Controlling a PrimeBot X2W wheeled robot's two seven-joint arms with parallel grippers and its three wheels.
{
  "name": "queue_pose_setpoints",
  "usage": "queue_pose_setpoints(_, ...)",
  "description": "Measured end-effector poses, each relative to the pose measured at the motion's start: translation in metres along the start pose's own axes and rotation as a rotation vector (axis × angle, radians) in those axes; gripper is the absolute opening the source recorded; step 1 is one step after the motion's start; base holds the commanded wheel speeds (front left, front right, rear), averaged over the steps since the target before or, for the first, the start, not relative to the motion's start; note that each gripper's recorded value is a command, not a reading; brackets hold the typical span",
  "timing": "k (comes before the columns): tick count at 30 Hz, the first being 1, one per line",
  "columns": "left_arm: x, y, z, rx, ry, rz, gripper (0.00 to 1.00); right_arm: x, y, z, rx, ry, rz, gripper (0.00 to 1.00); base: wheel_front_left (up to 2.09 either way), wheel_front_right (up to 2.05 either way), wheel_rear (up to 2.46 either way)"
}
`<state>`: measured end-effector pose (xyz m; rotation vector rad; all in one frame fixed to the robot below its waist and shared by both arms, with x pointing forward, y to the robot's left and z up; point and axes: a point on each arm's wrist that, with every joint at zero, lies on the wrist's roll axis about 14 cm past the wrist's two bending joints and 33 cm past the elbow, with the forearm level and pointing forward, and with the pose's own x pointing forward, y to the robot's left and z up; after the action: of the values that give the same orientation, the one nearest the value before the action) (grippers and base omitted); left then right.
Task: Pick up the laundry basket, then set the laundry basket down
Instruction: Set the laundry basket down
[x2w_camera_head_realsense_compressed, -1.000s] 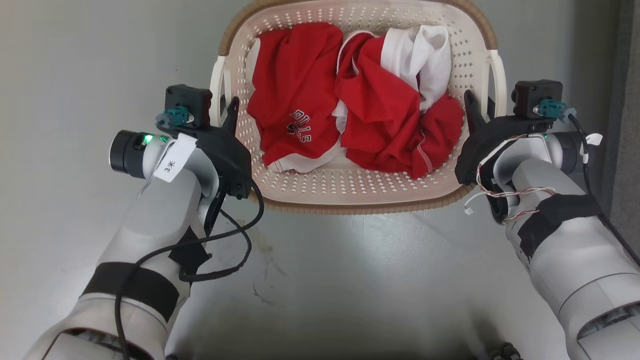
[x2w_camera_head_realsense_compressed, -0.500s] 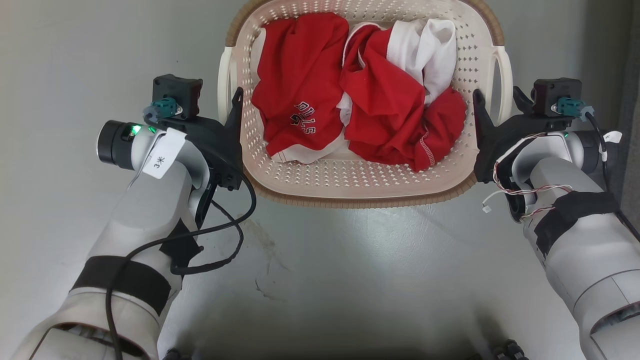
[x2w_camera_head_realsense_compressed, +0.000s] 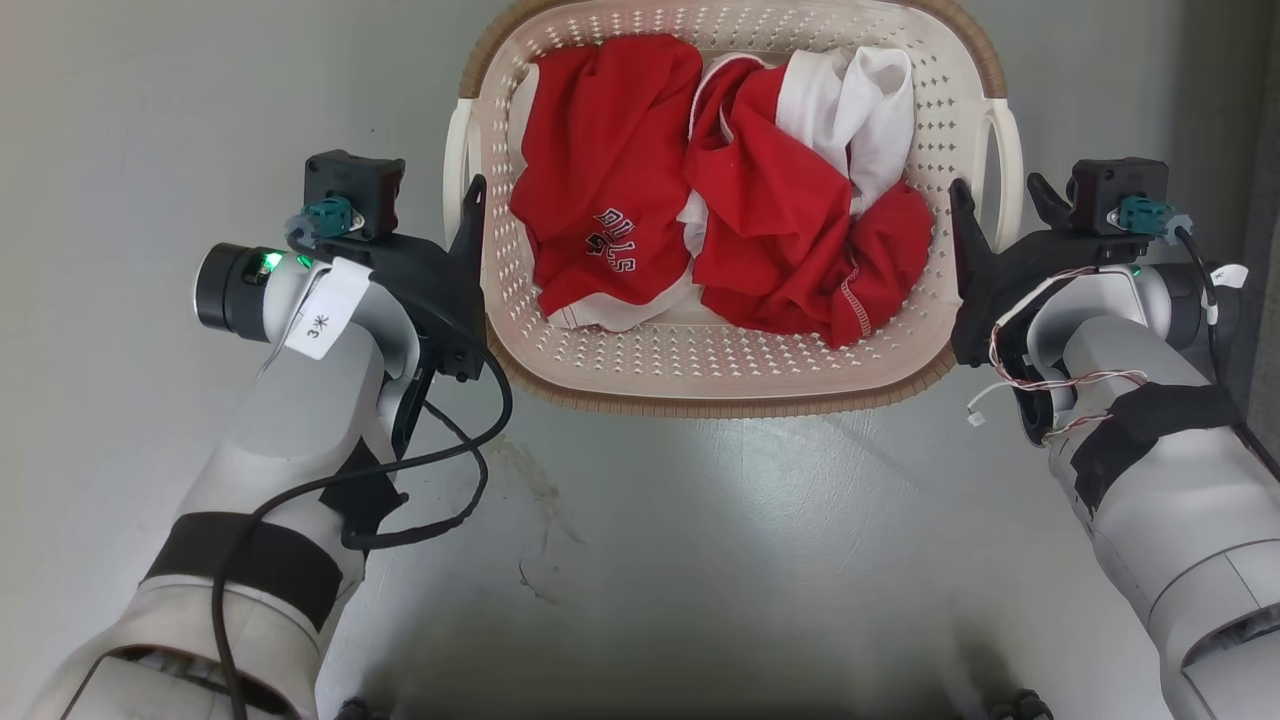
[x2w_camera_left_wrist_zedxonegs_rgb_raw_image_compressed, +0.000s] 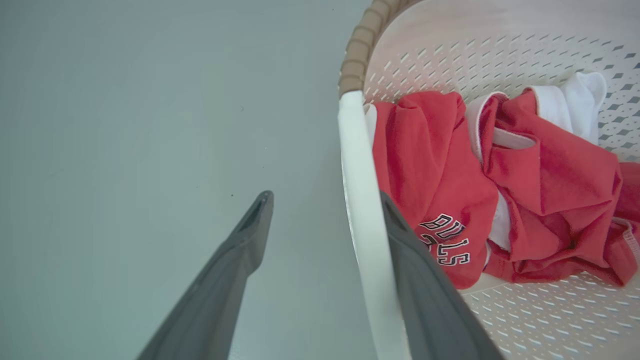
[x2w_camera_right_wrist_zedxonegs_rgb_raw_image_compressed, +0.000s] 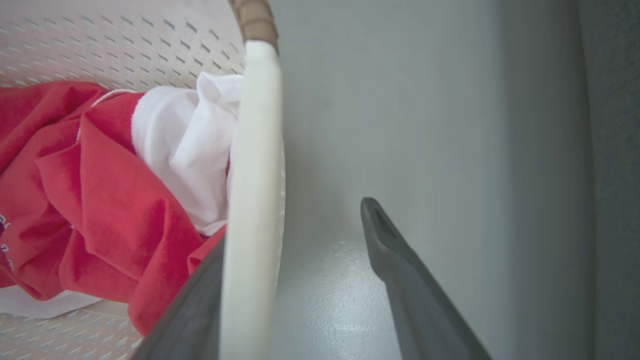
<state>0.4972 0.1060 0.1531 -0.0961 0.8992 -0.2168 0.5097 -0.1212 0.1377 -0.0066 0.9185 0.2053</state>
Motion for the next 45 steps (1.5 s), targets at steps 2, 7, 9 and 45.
queue_pose_setpoints(2, 0.000, 0.000, 0.000, 0.002, -0.001, -0.001, 1.00, 0.000, 0.000, 0.000, 0.001, 0.000, 0.000, 1.00, 0.00, 0.00, 0.00)
queue_pose_setpoints(7, 0.000, -0.001, 0.001, 0.003, -0.006, -0.005, 1.00, 0.000, 0.000, 0.000, 0.006, -0.004, 0.001, 1.00, 0.00, 0.00, 0.00)
queue_pose_setpoints(9, 0.001, -0.001, 0.002, 0.007, -0.010, -0.002, 1.00, 0.000, 0.001, 0.000, 0.015, -0.007, 0.002, 1.00, 0.00, 0.00, 0.00)
queue_pose_setpoints(45, -0.015, -0.009, 0.026, -0.014, -0.081, -0.013, 1.00, -0.012, 0.022, 0.032, 0.048, -0.093, 0.083, 1.00, 0.00, 0.00, 0.00)
